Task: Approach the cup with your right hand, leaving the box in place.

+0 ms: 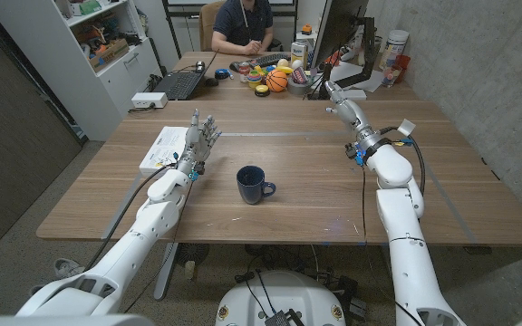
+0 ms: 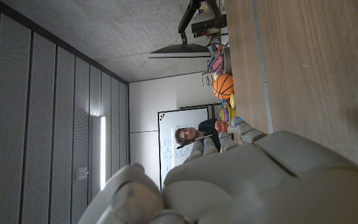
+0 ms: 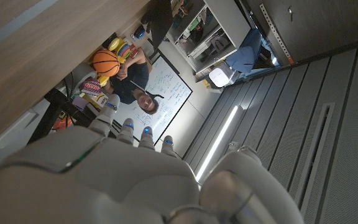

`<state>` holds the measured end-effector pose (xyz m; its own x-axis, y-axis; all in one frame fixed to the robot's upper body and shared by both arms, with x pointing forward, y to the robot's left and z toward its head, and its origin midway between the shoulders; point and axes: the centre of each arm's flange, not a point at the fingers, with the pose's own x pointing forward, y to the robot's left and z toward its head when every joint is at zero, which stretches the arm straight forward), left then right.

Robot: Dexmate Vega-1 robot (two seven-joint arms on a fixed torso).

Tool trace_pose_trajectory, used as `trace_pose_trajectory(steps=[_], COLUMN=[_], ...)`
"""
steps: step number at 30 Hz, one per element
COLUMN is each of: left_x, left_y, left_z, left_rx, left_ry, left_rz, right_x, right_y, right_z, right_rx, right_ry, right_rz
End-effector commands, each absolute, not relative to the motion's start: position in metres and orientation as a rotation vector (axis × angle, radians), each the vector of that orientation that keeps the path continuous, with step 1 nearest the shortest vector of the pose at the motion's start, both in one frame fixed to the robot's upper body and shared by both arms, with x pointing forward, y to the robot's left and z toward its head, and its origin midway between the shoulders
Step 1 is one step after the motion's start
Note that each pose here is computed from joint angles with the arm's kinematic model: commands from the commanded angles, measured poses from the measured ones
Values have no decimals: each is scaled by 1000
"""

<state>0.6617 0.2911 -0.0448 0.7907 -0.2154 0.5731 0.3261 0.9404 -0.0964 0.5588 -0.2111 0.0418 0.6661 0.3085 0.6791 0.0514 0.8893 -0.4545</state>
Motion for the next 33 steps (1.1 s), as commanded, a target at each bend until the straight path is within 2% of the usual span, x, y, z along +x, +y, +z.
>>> trace_pose_trajectory(steps=[1,14,33], left_x=[658,655,651], left_y=[290,291,298], left_z=[-46,-48,-48], left_rx=[-198,-197,-191], left_ry=[-595,-598,-607], left_rz=[-295,-286,-285], right_x=[538,512,504], right_y=[-189,-151,-99], right_z=[45,46,38], right_rx=[-619,-858,-1165], right_ry=[-945,-1050,-1083], right_rz=[105,119,212])
